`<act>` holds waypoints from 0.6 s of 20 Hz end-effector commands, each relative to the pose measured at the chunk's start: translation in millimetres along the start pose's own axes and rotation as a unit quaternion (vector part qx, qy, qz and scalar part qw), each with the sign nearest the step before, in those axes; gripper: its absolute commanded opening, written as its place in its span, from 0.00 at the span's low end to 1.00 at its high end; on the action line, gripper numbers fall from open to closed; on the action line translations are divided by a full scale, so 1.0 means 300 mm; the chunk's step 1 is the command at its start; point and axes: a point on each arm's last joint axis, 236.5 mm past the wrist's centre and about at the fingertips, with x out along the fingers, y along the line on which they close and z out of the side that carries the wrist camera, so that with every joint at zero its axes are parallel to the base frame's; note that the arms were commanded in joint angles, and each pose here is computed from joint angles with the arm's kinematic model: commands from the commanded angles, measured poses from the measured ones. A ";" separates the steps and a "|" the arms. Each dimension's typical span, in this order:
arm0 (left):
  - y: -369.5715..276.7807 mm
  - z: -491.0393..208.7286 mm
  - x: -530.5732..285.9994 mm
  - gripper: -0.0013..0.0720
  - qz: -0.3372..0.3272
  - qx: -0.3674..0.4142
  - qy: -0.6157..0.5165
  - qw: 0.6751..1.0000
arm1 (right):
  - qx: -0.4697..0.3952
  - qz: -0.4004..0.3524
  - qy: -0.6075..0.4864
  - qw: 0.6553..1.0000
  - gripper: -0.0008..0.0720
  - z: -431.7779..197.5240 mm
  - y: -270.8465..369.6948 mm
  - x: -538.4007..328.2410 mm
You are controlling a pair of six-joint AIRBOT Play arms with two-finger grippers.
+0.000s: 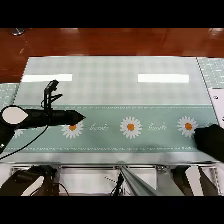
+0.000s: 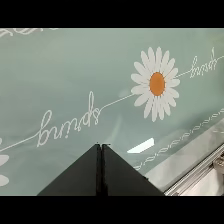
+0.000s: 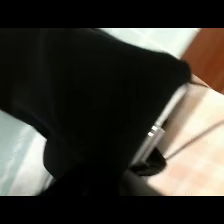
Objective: Fold the shirts.
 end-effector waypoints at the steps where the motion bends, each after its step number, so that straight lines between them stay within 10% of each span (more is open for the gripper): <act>1: -0.001 0.005 0.000 0.06 0.000 0.000 -0.003 1.000 | 0.031 -0.053 -0.003 0.998 0.88 -0.058 -0.090 0.060; 6: -0.009 0.201 -0.080 0.06 0.014 0.022 -0.087 0.996 | 0.006 0.081 -0.053 0.995 0.84 0.084 0.122 0.018; 7: -0.026 0.278 -0.118 0.06 0.015 0.028 -0.108 0.994 | -0.003 0.148 -0.068 0.987 0.58 0.124 0.225 -0.028; 8: -0.055 0.351 -0.156 0.06 0.011 0.039 -0.121 0.992 | -0.039 0.238 -0.087 0.967 0.09 0.159 0.369 -0.105; 12: -0.282 0.635 -0.280 0.06 -0.029 0.105 -0.146 0.983 | -0.193 0.504 -0.164 0.826 0.05 0.103 0.909 -0.498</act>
